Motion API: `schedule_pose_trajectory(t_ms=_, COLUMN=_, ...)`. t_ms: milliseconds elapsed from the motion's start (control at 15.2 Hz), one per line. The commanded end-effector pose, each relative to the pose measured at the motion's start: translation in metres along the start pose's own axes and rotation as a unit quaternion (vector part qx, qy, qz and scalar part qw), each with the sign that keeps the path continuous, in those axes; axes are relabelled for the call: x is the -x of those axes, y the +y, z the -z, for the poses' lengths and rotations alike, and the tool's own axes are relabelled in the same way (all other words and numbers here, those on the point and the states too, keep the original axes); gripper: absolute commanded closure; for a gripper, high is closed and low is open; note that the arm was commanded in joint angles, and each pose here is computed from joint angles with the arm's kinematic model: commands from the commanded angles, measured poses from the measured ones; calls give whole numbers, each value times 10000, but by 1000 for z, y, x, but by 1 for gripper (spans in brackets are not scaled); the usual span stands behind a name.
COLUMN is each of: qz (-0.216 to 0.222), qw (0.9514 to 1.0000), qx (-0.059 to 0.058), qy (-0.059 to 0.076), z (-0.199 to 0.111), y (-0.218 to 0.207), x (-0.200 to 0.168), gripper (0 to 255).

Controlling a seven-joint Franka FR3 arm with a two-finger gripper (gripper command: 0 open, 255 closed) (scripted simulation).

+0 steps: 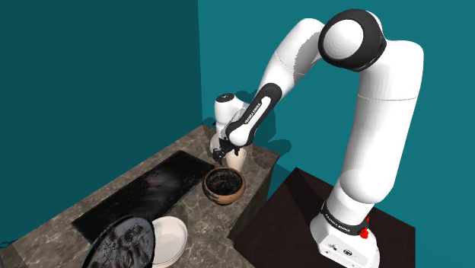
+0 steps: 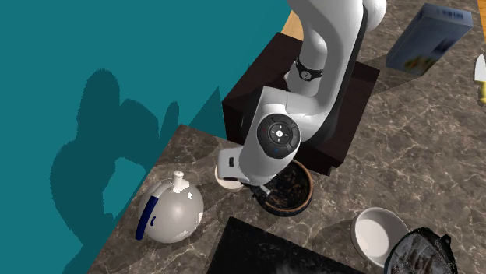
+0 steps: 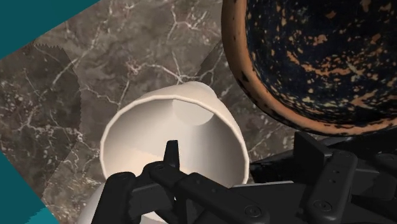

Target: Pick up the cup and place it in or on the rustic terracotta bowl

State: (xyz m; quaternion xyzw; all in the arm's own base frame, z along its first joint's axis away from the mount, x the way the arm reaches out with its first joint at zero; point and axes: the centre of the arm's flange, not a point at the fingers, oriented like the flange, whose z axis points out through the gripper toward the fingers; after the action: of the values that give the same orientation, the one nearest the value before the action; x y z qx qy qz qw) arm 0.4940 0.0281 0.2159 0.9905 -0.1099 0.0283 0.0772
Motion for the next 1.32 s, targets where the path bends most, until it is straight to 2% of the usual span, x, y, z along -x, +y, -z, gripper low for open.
schedule_pose_trajectory(t_ms=0, qz=1, qw=10000, qx=-1, qy=2, z=-5, y=-1, x=-1, gripper=0)
schedule_pose_trajectory(t_ms=396, qz=1, qw=10000, qx=-1, qy=2, z=-5, y=-1, x=-1, gripper=0)
schedule_pose_trajectory(t_ms=462, qz=1, qw=10000, qx=-1, qy=2, z=-5, y=-1, x=-1, gripper=255)
schedule_pose_trajectory(t_ms=1056, qz=1, qw=10000, qx=-1, qy=2, z=-5, y=-1, x=-1, gripper=255)
schedule_pose_trajectory(t_ms=1254, qz=1, qw=10000, qx=-1, qy=2, z=11, y=1, x=-2, gripper=255)
